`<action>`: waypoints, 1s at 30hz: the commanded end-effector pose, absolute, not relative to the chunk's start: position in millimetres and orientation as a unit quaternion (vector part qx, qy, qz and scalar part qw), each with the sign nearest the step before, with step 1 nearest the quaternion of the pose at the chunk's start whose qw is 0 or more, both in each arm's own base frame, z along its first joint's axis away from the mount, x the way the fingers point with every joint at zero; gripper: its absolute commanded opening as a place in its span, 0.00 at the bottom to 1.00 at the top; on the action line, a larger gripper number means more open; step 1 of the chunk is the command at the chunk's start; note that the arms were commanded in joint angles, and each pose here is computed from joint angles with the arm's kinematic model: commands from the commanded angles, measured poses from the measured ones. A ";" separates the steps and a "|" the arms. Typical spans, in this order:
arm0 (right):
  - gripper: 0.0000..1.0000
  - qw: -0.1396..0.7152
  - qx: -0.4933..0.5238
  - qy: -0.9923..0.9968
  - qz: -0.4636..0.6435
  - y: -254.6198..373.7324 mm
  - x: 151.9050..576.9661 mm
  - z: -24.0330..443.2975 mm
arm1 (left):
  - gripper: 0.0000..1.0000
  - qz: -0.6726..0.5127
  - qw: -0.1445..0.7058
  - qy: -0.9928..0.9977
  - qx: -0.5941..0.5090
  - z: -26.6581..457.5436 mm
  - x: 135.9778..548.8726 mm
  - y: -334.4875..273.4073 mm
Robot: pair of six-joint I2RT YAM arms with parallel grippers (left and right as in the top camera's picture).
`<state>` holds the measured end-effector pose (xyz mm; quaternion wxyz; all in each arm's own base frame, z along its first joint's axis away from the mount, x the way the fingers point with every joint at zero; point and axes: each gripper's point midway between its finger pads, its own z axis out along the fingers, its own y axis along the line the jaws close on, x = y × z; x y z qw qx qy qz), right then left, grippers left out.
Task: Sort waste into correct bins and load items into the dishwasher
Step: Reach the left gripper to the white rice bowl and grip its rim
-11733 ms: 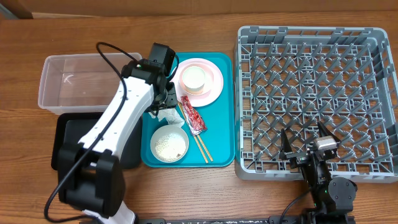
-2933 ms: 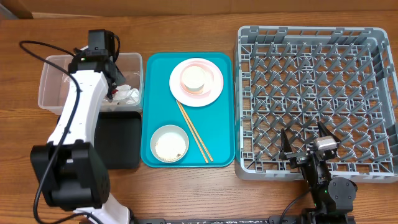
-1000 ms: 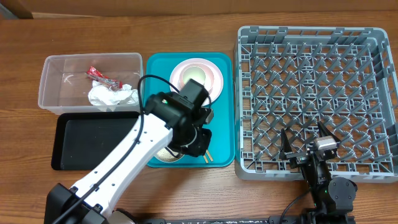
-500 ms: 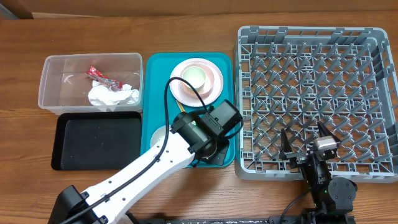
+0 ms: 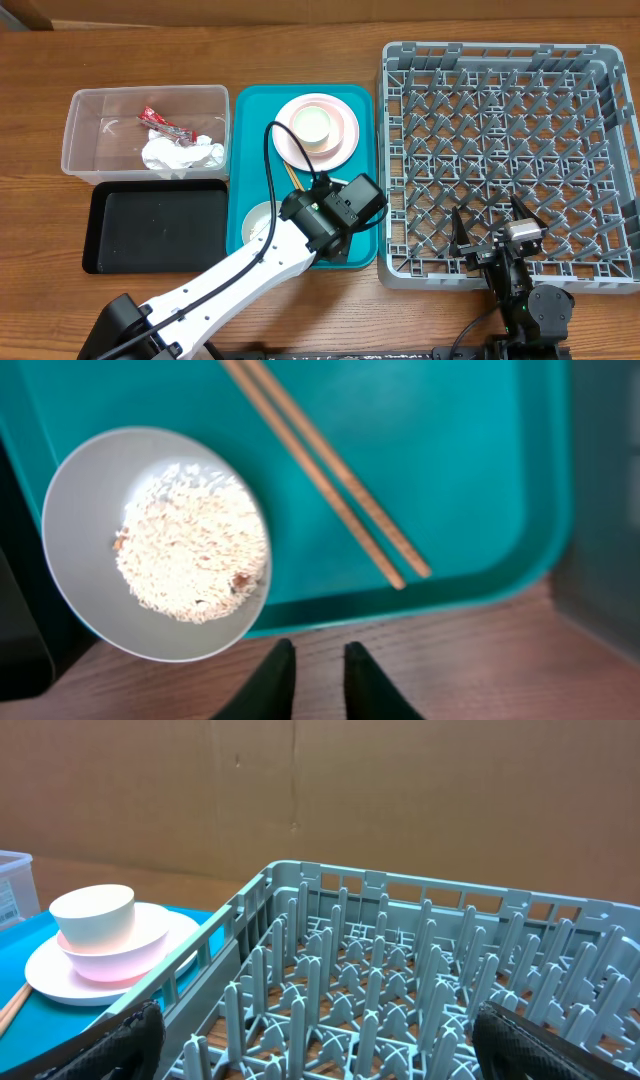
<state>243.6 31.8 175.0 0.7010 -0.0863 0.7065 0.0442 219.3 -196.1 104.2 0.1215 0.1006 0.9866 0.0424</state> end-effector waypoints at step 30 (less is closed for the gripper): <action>1.00 0.702 -0.091 0.704 0.048 34.5 243.2 173.3 | 0.30 0.082 0.210 0.973 0.058 35.7 236.2 -168.6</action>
